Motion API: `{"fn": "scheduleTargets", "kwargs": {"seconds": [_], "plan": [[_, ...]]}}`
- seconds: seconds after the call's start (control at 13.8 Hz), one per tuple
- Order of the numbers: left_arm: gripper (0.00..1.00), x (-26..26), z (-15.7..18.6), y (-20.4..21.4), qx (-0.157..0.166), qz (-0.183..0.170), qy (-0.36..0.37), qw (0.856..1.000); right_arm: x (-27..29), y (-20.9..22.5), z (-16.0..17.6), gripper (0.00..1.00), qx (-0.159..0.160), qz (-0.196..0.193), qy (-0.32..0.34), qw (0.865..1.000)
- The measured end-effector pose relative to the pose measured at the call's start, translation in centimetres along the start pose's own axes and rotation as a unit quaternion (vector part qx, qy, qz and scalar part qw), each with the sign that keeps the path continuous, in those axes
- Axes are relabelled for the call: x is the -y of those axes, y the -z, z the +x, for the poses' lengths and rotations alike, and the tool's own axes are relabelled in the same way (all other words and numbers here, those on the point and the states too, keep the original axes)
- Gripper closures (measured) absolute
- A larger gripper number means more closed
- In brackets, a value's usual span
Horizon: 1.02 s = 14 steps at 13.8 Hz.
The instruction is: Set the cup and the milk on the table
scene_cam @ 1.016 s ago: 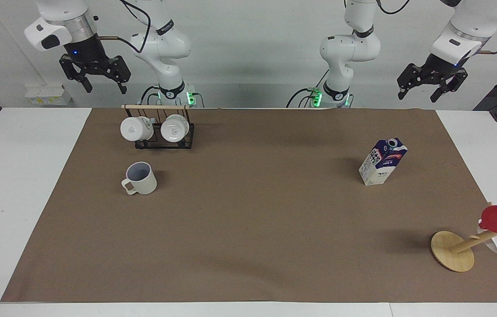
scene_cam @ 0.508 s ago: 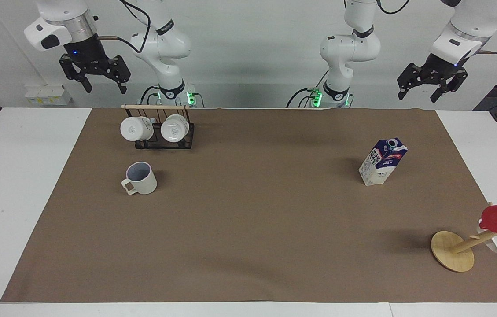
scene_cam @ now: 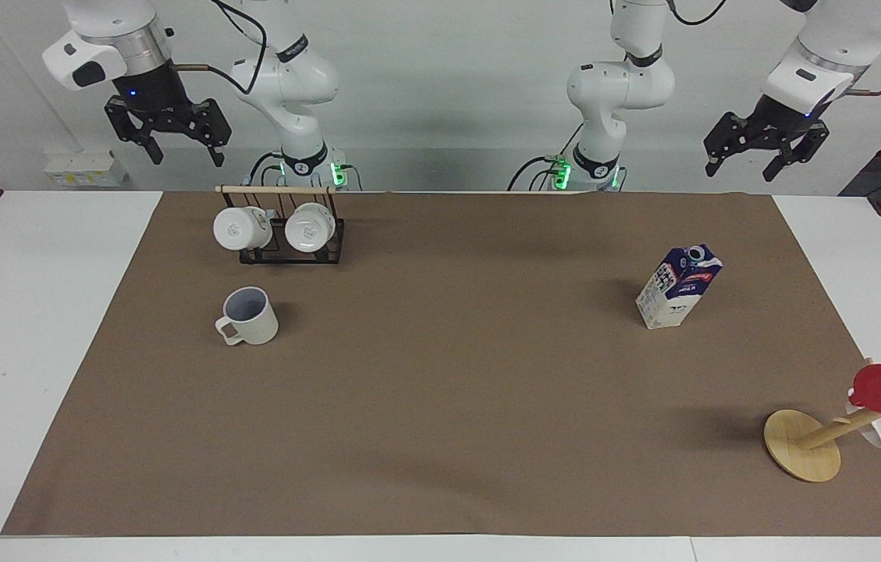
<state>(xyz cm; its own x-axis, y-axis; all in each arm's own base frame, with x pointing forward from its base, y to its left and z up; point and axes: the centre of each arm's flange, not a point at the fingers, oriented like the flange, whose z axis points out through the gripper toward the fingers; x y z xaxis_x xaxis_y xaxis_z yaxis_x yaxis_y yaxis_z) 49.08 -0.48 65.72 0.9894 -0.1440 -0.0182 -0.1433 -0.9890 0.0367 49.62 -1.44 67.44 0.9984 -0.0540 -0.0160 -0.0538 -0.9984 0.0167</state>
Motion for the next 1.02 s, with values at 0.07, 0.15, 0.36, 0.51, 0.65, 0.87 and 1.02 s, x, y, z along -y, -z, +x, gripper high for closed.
{"fn": "scheduleTargets", "kwargs": {"seconds": [0.07, 0.15, 0.36, 0.51, 0.65, 0.87, 1.02], "plan": [[0.00, -0.05, 0.01, 0.00, 0.000, 0.000, 0.000, 1.000, 0.00, -0.03, 0.00, 0.00, 0.000, 0.000, 0.000, 1.000], [0.00, -0.08, 0.01, 0.00, 0.000, 0.000, -0.001, 1.000, 0.00, -0.03, 0.00, 0.00, 0.000, 0.000, -0.001, 1.000], [0.00, -0.09, 0.01, 0.00, 0.000, 0.000, -0.001, 1.000, 0.00, -0.01, -0.02, 0.00, 0.000, 0.000, -0.009, 1.000], [0.00, -0.10, 0.01, 0.00, 0.000, 0.000, -0.001, 1.000, 0.00, -0.02, -0.03, 0.00, 0.000, 0.000, -0.010, 1.000], [0.00, -0.11, 0.01, 0.00, 0.000, 0.000, -0.001, 1.000, -0.01, -0.01, -0.04, 0.00, 0.000, 0.000, -0.010, 1.000], [0.00, -0.11, 0.01, 0.00, 0.000, 0.000, -0.001, 1.000, -0.01, -0.03, -0.09, 0.00, 0.000, 0.000, -0.010, 1.000], [0.00, -0.11, 0.01, 0.00, 0.000, 0.000, -0.001, 1.000, -0.01, -0.24, -0.15, 0.00, 0.003, 0.000, -0.010, 1.000]]}}
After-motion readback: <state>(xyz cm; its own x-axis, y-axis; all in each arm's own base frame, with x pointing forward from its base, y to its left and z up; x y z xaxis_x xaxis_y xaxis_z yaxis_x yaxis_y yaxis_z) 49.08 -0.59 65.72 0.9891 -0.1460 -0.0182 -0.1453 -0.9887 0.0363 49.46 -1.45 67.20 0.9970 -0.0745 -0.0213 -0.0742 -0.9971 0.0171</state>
